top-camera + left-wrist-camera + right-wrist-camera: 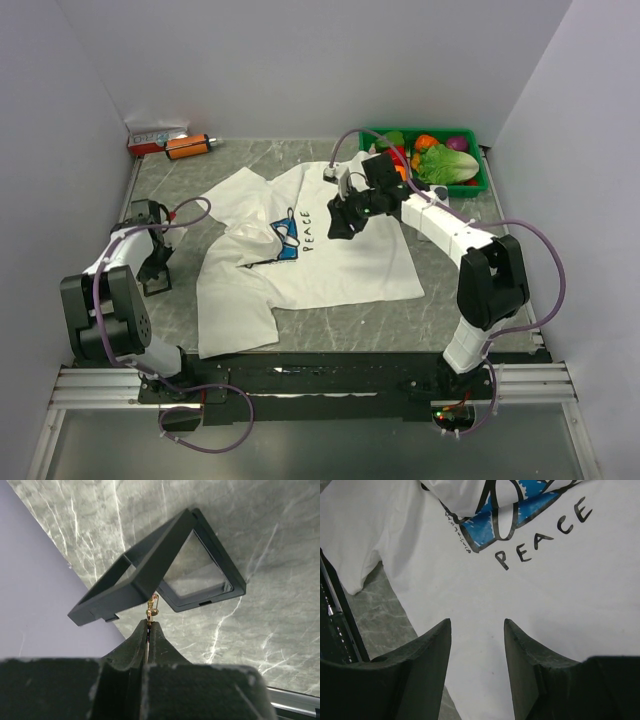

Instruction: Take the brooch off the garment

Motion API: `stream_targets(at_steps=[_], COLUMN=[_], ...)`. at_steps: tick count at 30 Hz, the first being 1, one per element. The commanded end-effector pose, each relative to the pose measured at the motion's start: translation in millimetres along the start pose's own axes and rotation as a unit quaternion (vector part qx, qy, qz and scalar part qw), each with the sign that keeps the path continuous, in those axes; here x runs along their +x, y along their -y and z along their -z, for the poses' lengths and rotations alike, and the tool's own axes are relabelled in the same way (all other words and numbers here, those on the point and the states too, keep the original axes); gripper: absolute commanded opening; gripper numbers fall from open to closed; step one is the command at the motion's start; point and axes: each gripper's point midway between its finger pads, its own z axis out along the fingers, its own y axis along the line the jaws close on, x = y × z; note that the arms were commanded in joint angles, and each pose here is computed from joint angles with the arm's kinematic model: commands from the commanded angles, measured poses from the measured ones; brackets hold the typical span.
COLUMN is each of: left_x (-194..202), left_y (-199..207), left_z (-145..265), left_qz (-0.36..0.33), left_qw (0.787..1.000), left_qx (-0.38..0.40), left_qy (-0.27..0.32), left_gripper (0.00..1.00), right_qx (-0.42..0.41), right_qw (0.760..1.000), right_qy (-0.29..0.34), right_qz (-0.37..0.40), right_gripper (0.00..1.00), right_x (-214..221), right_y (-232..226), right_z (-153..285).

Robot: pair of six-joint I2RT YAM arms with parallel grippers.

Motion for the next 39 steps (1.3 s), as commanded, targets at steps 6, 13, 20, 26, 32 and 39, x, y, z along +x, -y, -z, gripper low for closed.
stream_targets(at_steps=[6,13,20,26,32,39], left_x=[-23,-27,-22,-20,-22,-24], left_y=[-8,-7,-5,3,6,12], left_z=[-1,-6,-11,-14,-10,-5], left_qz=[0.004,-0.007,-0.035,-0.048,-0.042,-0.038], left_qw=[1.000,1.000,0.999,0.998,0.999,0.999], left_qx=[-0.001,-0.005,-0.025,-0.024,-0.023,-0.013], left_qy=[0.030,0.027,0.005,-0.008,-0.004,0.002], left_gripper=[0.01,0.01,0.01,0.02,0.09,0.24], right_qx=[0.006,0.006,0.005,0.002,0.002,0.001], right_qw=[1.000,1.000,1.000,1.000,1.000,1.000], right_qy=[0.005,0.002,0.000,-0.004,-0.006,-0.007], right_qz=[0.015,0.017,0.017,0.018,0.016,0.016], right_gripper=[0.54,0.54,0.54,0.54,0.54,0.54], right_x=[-11,-9,-7,-3,-1,-1], right_y=[4,3,0,-2,-2,-1], right_z=[-3,-4,-7,-9,-10,-11])
